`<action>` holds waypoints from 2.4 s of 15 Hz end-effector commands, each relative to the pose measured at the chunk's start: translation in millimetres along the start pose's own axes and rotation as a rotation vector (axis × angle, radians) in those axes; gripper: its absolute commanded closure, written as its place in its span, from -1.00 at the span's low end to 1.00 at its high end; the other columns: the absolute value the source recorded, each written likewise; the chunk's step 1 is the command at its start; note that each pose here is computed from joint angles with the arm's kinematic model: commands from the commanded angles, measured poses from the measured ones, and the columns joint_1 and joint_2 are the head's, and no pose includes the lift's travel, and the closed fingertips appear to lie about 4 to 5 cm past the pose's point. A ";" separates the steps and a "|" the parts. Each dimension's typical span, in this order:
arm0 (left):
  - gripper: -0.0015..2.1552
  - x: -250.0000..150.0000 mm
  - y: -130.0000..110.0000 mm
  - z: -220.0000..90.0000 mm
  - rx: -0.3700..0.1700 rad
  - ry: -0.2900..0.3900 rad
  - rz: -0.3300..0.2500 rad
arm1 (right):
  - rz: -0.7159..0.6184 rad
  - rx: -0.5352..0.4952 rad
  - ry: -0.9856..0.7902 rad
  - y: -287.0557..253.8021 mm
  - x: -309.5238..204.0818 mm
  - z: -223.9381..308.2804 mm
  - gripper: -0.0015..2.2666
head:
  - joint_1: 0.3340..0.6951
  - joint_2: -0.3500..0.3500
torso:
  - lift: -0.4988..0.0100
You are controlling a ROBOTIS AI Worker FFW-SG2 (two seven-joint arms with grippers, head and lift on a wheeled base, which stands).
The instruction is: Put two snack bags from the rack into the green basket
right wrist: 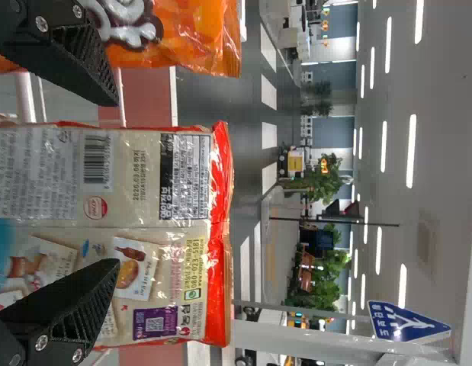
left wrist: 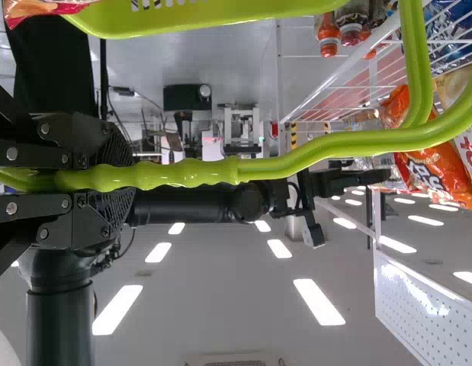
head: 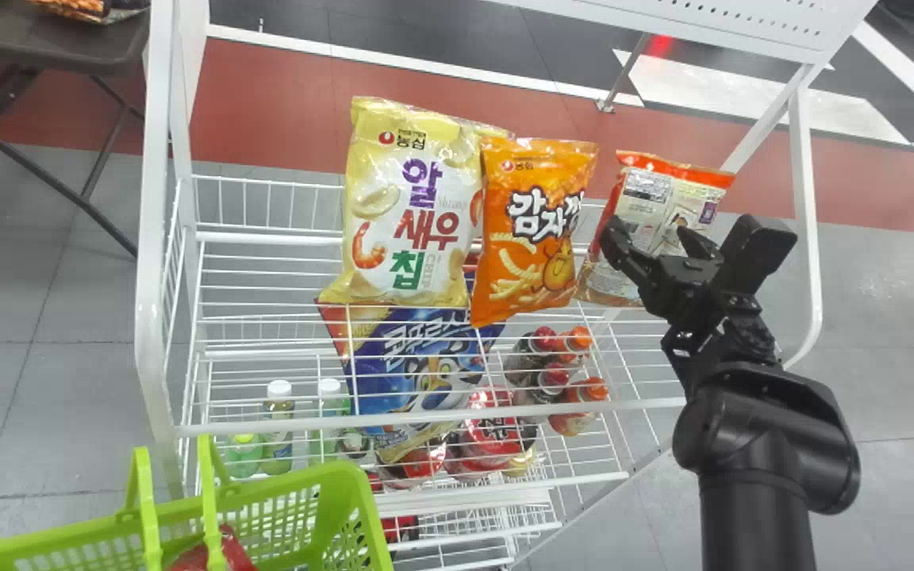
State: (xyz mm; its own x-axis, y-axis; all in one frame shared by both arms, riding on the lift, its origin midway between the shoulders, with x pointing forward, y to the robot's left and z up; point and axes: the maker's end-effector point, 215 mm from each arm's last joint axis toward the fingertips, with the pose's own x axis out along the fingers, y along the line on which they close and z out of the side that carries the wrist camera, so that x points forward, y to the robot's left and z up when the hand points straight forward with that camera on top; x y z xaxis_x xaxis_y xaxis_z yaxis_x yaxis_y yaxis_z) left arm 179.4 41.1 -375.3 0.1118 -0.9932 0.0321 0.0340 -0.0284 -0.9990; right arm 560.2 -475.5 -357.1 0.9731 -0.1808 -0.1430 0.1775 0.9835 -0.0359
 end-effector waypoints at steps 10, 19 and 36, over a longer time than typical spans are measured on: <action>0.27 0.8 0.4 -0.5 -0.003 0.003 -0.001 | -0.039 0.017 0.136 -39.9 8.9 -32.4 0.83 | 1.00 -1.00 | 0.94; 0.27 -1.2 2.7 -2.7 -0.005 -0.001 0.012 | -0.018 0.026 0.017 -42.7 -36.9 3.9 0.98 | 1.00 -1.00 | 0.94; 0.27 1.5 1.3 -3.5 -0.011 0.002 -0.004 | 0.419 0.355 0.389 161.1 -251.5 -32.2 0.98 | 1.00 -1.00 | 0.94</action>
State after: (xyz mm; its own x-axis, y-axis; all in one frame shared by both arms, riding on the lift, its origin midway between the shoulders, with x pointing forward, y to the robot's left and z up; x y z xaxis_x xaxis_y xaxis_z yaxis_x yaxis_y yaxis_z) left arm 176.7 38.7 -375.6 0.1100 -0.9933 0.0354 0.0284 -0.0325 -0.9991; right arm 356.1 -300.2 -343.9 0.8971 0.2272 -0.3790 -0.0807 0.9276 0.3649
